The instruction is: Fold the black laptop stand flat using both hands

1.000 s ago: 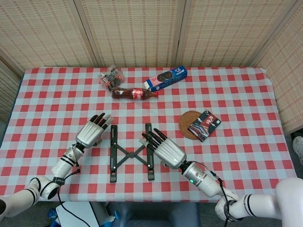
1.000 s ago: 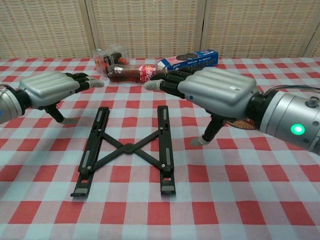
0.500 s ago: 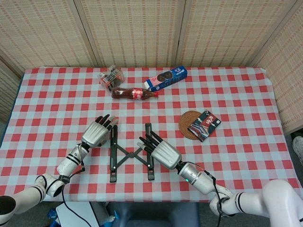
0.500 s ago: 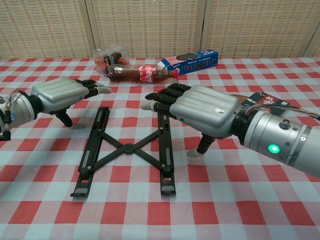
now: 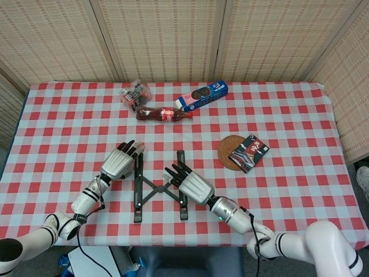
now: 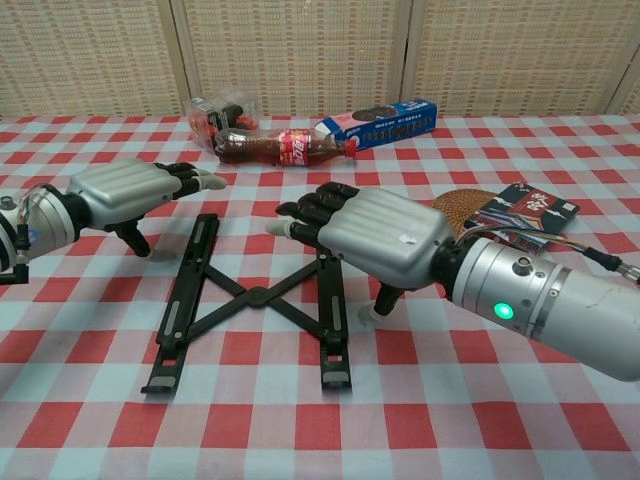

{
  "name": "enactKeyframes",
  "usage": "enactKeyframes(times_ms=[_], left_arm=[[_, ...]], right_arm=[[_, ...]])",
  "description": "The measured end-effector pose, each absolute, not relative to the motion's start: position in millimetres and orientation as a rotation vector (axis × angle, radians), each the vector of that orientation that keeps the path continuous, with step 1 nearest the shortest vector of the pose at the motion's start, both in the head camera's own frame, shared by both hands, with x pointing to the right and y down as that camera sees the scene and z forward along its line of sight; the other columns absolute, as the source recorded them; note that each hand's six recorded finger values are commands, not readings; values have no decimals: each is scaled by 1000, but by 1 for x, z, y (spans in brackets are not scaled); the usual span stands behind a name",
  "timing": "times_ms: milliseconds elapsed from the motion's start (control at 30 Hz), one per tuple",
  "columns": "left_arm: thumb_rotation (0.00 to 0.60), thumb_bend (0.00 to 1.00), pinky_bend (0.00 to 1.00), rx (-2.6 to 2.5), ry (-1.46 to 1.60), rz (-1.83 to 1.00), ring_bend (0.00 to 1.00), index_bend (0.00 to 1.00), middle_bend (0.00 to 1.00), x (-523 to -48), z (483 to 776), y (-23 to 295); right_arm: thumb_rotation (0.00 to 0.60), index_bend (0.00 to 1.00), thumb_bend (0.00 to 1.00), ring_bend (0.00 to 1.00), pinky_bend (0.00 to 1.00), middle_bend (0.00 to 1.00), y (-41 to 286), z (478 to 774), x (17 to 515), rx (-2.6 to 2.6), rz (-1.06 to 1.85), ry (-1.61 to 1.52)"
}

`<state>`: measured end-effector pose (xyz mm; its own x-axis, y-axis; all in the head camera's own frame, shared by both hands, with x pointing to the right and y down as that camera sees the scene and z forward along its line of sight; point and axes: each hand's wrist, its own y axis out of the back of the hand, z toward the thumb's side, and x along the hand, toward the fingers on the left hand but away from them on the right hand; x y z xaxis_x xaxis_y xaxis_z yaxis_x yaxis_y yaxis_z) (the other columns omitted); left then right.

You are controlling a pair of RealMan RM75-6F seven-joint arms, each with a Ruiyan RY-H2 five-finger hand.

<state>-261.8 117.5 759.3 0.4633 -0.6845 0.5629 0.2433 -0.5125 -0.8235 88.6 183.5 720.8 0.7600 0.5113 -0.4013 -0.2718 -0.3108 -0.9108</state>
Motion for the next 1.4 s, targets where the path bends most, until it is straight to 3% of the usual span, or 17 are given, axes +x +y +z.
enactKeyframes(times_ms=[1400], left_arm=[[600,236,158,-1981,529,-1275,0,0,0,-259,762,126]], right_arm=[[600,0,0,0,0,0,191,721,52,-1702,670,-352]])
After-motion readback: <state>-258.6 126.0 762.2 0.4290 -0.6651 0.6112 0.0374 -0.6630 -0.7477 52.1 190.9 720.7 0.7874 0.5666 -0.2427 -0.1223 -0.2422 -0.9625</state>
